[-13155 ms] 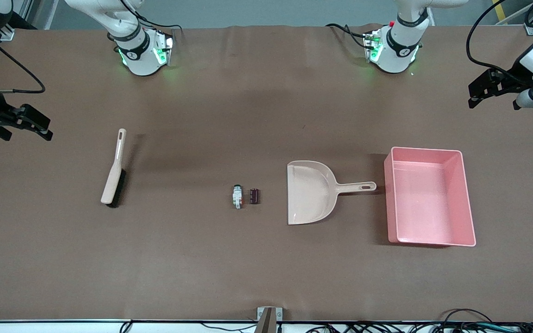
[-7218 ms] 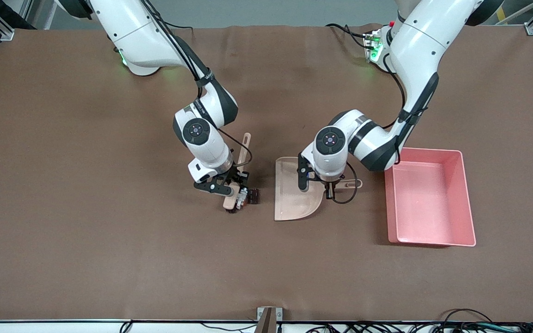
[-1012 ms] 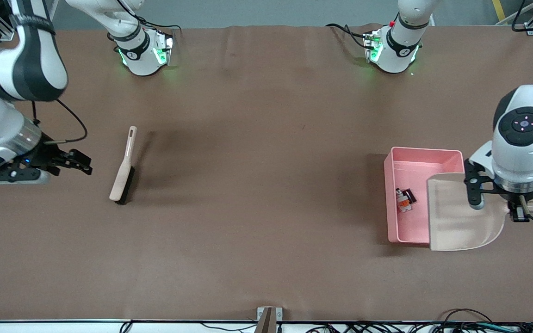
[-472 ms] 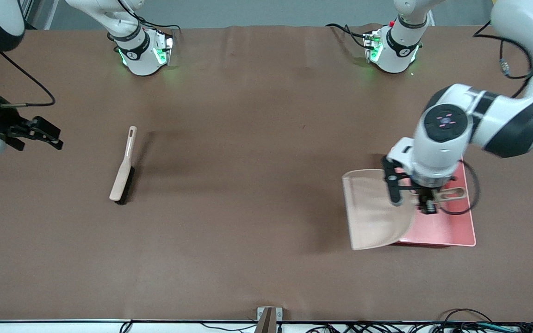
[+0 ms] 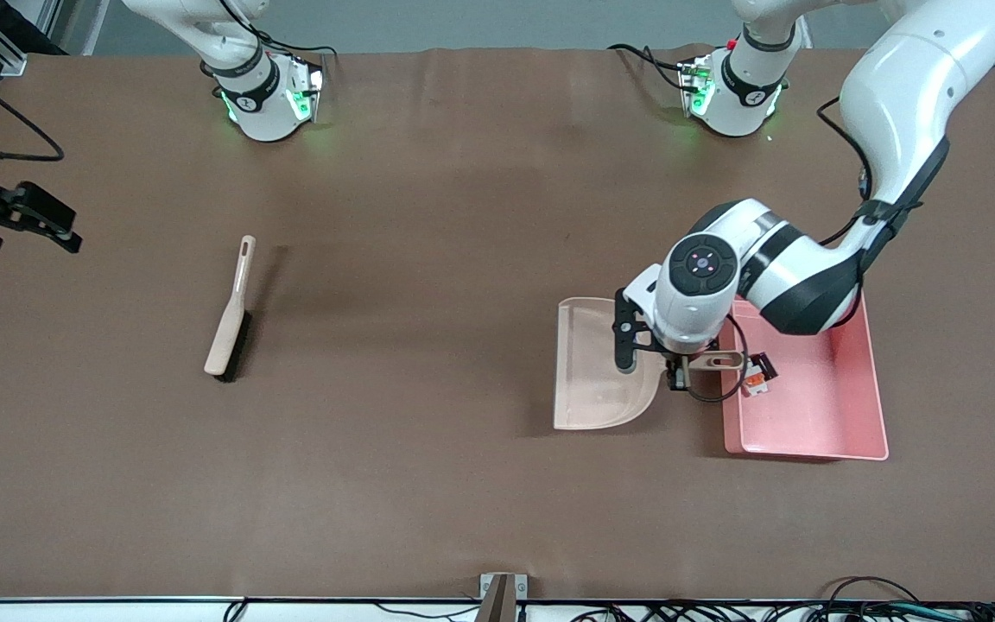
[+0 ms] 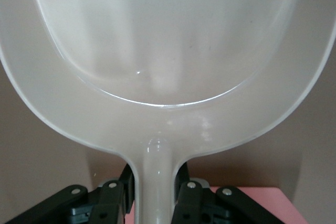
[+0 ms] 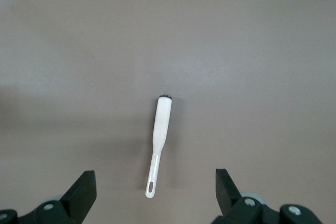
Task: Clean e-waste and dump in bin
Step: 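Carry the empty dustpan back over the table with the left gripper, then lower the dustpan onto the table with the left gripper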
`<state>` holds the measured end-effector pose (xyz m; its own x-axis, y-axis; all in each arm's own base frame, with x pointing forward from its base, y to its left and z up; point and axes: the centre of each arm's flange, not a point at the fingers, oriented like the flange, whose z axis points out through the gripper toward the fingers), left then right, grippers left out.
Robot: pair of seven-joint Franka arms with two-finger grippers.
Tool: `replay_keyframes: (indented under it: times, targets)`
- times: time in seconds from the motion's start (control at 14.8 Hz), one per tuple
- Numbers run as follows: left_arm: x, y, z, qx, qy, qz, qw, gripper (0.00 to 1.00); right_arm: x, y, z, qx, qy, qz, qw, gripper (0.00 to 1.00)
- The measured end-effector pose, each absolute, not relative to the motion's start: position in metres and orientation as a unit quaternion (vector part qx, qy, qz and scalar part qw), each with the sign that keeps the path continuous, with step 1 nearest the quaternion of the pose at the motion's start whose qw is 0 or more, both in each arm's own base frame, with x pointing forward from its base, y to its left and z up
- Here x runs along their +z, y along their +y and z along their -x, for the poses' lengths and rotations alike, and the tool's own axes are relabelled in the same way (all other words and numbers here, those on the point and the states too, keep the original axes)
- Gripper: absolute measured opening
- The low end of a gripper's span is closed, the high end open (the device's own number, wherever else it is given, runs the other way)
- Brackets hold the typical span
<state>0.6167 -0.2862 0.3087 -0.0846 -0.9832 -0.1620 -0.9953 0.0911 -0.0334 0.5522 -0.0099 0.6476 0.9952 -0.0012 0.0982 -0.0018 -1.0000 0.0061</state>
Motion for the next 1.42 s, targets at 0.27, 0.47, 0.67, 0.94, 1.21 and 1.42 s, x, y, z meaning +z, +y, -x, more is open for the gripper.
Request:
replay_keyframes:
  times: [0.27,0.47,0.67,0.94,1.21,1.42]
  targets:
    - [0.272,-0.305,-0.605,0.055,0.724,0.685,0.061,0.33,0.65,-0.008,-0.553,0.05,0.0,-0.999,0.003,1.0]
    - [0.262,-0.333,-0.586,0.058,0.725,0.682,0.076,0.33,0.647,-0.005,-0.554,0.048,0.002,-0.999,0.003,1.0]
    - [0.256,-0.344,-0.574,0.06,0.733,0.673,0.082,0.33,0.647,0.001,-0.555,0.048,0.007,-0.999,0.003,1.0]
    - [0.245,-0.34,-0.573,0.057,0.734,0.672,0.079,0.33,0.647,-0.003,-0.555,0.048,0.003,-0.999,0.003,1.0]
    - [0.23,-0.337,-0.568,0.051,0.728,0.679,0.075,0.33,0.646,-0.006,-0.555,0.047,0.0,-0.999,0.003,1.0]
    - [0.228,-0.337,-0.566,0.051,0.717,0.691,0.075,0.33,0.646,-0.001,-0.555,0.046,0.005,-0.999,0.003,1.0]
